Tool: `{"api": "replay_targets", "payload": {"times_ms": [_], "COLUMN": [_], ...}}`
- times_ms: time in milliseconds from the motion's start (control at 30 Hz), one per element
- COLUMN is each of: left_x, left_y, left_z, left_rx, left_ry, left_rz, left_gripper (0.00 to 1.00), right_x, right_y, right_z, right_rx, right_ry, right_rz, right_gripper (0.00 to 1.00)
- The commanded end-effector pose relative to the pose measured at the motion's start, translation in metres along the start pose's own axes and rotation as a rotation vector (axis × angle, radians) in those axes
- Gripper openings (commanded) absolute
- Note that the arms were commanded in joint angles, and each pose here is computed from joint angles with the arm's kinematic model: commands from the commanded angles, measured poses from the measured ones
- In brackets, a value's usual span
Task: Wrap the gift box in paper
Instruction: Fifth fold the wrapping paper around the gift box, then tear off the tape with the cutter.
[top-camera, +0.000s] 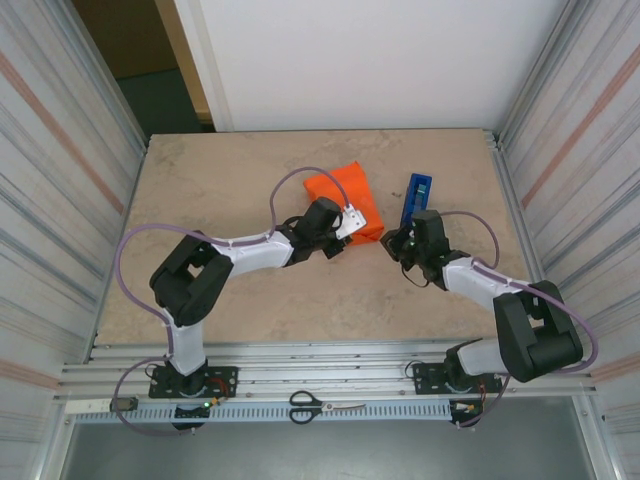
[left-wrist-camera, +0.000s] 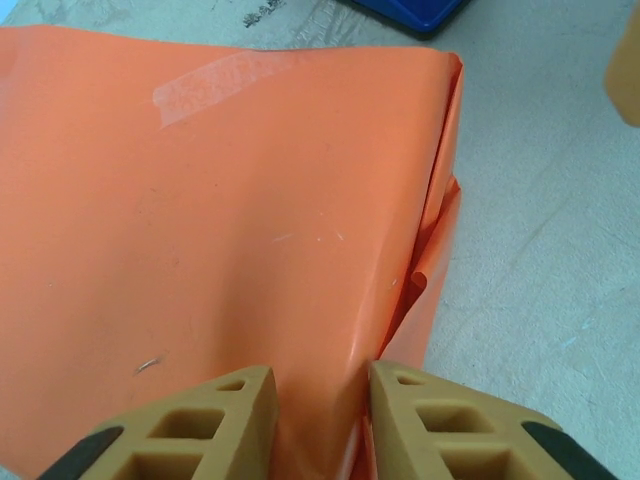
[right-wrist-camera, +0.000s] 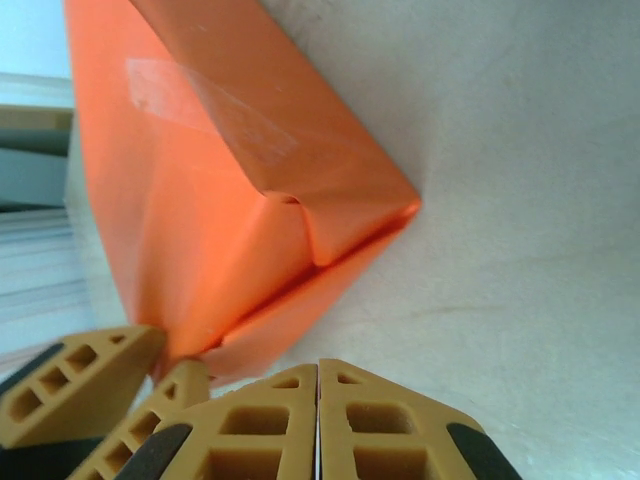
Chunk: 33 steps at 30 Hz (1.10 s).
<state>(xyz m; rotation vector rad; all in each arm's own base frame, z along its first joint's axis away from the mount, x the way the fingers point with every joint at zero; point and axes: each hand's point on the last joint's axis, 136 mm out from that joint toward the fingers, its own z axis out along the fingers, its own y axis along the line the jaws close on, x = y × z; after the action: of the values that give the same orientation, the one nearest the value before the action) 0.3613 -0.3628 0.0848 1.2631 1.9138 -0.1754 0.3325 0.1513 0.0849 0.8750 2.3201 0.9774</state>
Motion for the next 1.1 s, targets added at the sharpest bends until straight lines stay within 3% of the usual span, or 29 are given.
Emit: {"api": "replay_targets", "payload": {"times_ms": [0, 400, 833, 1067], "left_x": [0.111, 0.115, 0.118, 0.121], "left_y": [-0.071, -0.068, -0.067, -0.068], "left_z": [0.014, 0.014, 0.016, 0.015], "left_rx": [0.231, 0.211, 0.199, 0.198], "left_ry": [0.352, 0.363, 0.371, 0.376], "left_rz": [-0.027, -0.016, -0.013, -0.013], "left_gripper": [0.30, 0.30, 0.30, 0.30], "right_x": [-0.009, -0.072, -0.066, -0.108], "right_y": [0.009, 0.015, 0.019, 0.006], "right_z": [-0.009, -0.034, -0.025, -0.040], "right_rx": [0.018, 0.118, 0.068, 0.149], "right_ry": [0.018, -0.029, 0.051, -0.011], "right_rz": [-0.073, -0.176, -0.151, -0.138], "right_gripper": [0.11, 0.18, 0.20, 0.22]}}
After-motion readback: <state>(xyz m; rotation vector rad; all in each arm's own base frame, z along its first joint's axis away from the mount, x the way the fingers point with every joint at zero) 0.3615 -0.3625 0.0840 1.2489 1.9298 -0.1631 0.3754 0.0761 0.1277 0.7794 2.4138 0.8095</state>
